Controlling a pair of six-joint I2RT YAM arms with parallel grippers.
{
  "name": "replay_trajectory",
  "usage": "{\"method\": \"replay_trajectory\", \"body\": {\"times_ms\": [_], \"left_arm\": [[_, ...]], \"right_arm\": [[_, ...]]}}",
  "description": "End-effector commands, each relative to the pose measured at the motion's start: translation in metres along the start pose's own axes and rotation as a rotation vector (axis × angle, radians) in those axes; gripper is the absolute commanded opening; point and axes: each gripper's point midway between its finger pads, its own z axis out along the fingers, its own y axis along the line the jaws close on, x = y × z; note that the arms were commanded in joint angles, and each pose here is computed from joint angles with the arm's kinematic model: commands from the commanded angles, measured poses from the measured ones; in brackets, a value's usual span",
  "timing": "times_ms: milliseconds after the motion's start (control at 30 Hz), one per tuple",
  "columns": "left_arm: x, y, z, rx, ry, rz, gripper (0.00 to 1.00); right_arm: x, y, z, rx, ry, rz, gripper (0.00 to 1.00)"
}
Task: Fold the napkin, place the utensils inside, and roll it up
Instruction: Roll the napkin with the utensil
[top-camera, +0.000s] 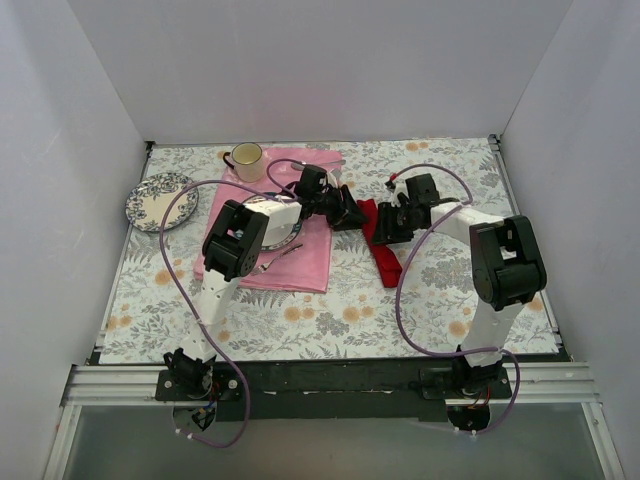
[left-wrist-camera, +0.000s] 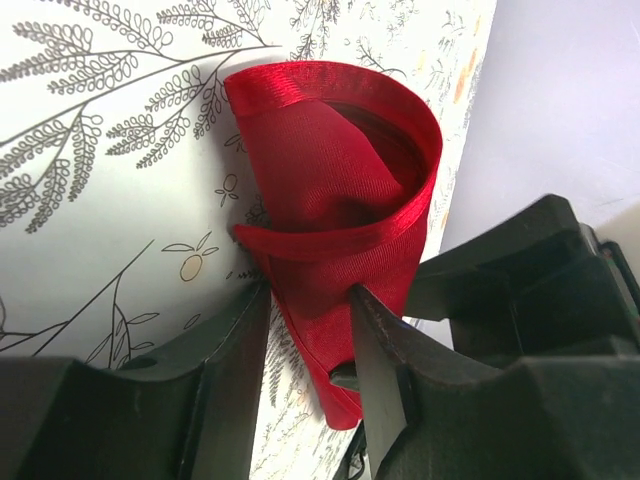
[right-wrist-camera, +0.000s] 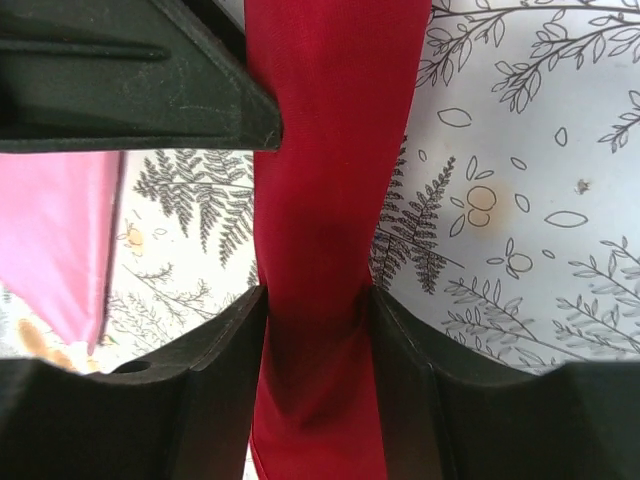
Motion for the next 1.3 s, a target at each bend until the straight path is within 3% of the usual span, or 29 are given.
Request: {"method": "replay_trajectory", "body": {"times_ms": [0,200,433,1267], "left_arm": [[-0.007,0.002,0.0,-0.032,-0.035,0.022,0.36],[-0.008,-0.008,-0.011,-0.052,-0.049,0.065,0.36],[-0.01,-0.035,-0.031,-0.045,-0.079,0.114,0.47],[-0.003,-0.079,-0.063,0.024,-0.1,0.159,0.48]], "right_arm": [[0.002,-0.005,-0.021,0.156,0.053,-0.083,0.56],[0.0,-0.004,-0.035,0.244,0.068,-0.144,0.59],[-0.007,0.008,-0.052,0.249,0.037,-0.167,0.62],[0.015,0.014,-0.054,0.2,0.038,-0.172,0.63]]}}
